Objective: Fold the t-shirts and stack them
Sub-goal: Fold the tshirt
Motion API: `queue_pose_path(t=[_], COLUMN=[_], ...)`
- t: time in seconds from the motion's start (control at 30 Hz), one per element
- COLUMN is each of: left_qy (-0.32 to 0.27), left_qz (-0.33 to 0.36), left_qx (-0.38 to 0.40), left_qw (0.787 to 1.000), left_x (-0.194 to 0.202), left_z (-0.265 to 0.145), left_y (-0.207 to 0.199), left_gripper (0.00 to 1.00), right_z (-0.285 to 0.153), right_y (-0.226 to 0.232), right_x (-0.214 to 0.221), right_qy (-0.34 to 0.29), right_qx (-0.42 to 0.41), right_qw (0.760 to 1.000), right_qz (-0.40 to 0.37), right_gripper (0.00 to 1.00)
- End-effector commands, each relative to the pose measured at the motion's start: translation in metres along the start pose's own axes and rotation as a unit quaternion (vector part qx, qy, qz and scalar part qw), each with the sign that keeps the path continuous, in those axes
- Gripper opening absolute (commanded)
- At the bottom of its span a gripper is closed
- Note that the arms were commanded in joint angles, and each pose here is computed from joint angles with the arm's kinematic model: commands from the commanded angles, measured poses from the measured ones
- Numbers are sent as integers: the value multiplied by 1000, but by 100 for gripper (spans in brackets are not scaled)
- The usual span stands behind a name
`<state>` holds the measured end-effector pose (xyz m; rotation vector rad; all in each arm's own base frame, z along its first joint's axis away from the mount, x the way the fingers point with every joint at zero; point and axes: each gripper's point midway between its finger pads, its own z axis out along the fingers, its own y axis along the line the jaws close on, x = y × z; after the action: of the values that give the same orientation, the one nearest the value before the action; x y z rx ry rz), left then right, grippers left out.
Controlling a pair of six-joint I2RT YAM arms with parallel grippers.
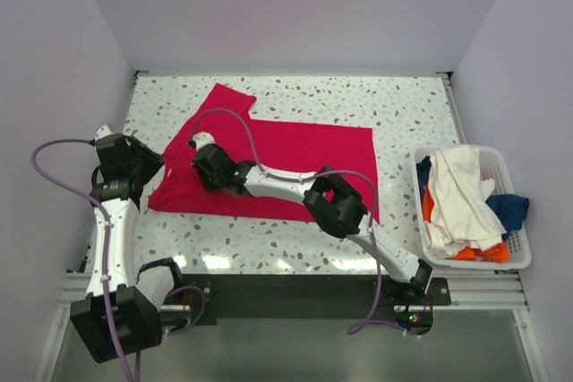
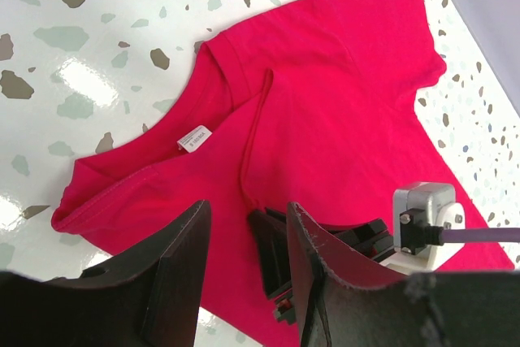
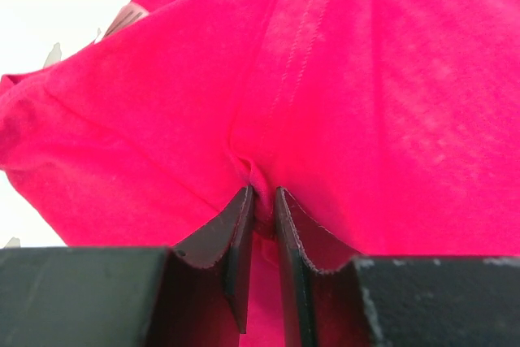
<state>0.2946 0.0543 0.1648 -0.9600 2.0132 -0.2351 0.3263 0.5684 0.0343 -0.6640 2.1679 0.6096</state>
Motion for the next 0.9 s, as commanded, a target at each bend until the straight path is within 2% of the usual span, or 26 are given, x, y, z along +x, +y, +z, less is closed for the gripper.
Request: queue_pose_path(t=[0.0, 0.27, 0.87], left_qy=[-11, -9, -4], left_qz=[15, 16, 18], left_qx=[10, 9, 7], left_qw=[1000, 1000, 1000], left_x=[-5, -4, -1], left_z=[1, 2, 5], left_y=[-3, -3, -1], left_gripper=[47, 47, 47], right_z=[-26, -26, -25], right_y=[-1, -33, -89], right_x=[-59, -74, -93], right_qy=[-58, -70, -89], right_qx=[-12, 5, 65], right_qw=[998, 996, 992], right_qz=[32, 59, 53], right_gripper=[20, 20, 20])
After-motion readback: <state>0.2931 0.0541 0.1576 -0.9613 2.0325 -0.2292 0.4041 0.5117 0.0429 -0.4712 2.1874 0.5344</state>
